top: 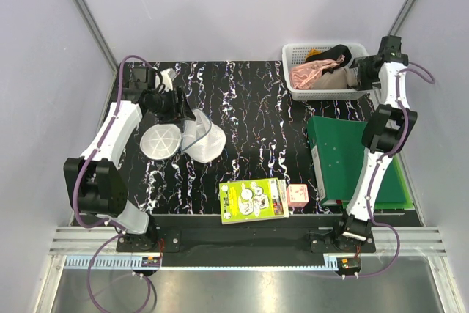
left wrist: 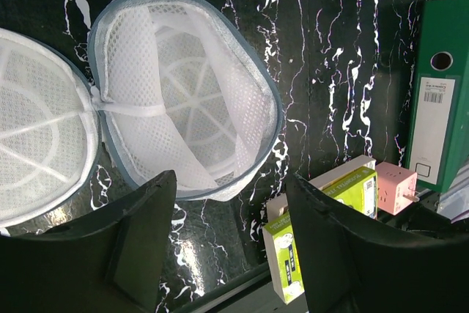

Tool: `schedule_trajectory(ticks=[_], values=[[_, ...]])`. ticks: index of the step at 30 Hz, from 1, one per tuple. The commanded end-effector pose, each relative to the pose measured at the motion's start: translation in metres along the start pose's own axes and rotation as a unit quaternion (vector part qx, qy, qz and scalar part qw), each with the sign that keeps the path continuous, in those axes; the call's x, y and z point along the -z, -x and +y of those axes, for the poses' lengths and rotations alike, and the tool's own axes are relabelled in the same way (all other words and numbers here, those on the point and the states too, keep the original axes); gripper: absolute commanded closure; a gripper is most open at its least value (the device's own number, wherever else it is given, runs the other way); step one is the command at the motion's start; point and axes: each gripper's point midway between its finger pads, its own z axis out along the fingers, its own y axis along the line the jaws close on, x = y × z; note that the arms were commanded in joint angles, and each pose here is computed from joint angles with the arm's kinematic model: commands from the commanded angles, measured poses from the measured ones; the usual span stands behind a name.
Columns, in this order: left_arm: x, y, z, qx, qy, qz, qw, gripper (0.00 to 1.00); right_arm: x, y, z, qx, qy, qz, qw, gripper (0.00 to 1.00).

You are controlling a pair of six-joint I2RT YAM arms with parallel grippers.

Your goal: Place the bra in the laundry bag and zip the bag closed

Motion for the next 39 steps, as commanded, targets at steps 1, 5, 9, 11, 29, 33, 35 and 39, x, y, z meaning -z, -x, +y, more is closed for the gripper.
schedule_trajectory(ticks=[1, 5, 9, 11, 29, 33, 35, 39], values=[[0.007, 0.017, -0.012, -0.021, -0.012, -0.024, 0.999, 0.35, 0.006, 0.002, 0.022, -0.075, 0.031, 0.011, 0.997, 0.3], [0.01, 0.016, -0.013, -0.021, -0.011, -0.025, 0.999, 0.36, -0.002, -0.003, 0.019, -0.106, 0.029, 0.039, 0.993, 0.56], [0.015, 0.013, -0.019, -0.025, -0.014, -0.027, 0.999, 0.36, 0.011, -0.002, 0.036, -0.095, 0.058, 0.05, 0.993, 0.83], [0.018, 0.01, -0.022, -0.026, -0.014, -0.028, 0.999, 0.36, 0.036, 0.006, 0.052, -0.073, 0.085, 0.027, 0.993, 0.92], [0.06, -0.051, -0.043, 0.024, -0.036, -0.045, 0.998, 0.36, 0.239, 0.032, 0.112, 0.141, 0.227, -0.117, 0.956, 1.0], [0.068, -0.059, -0.049, 0.035, -0.046, -0.054, 0.997, 0.33, 0.279, 0.008, 0.119, 0.184, 0.273, -0.091, 0.94, 1.0], [0.074, -0.06, -0.056, 0.03, -0.062, -0.061, 0.996, 0.29, 0.288, -0.017, 0.119, 0.227, 0.293, -0.059, 0.927, 1.0], [0.082, -0.056, -0.076, 0.024, -0.1, -0.078, 0.992, 0.19, 0.317, -0.068, 0.105, 0.292, 0.312, -0.015, 0.904, 1.0]])
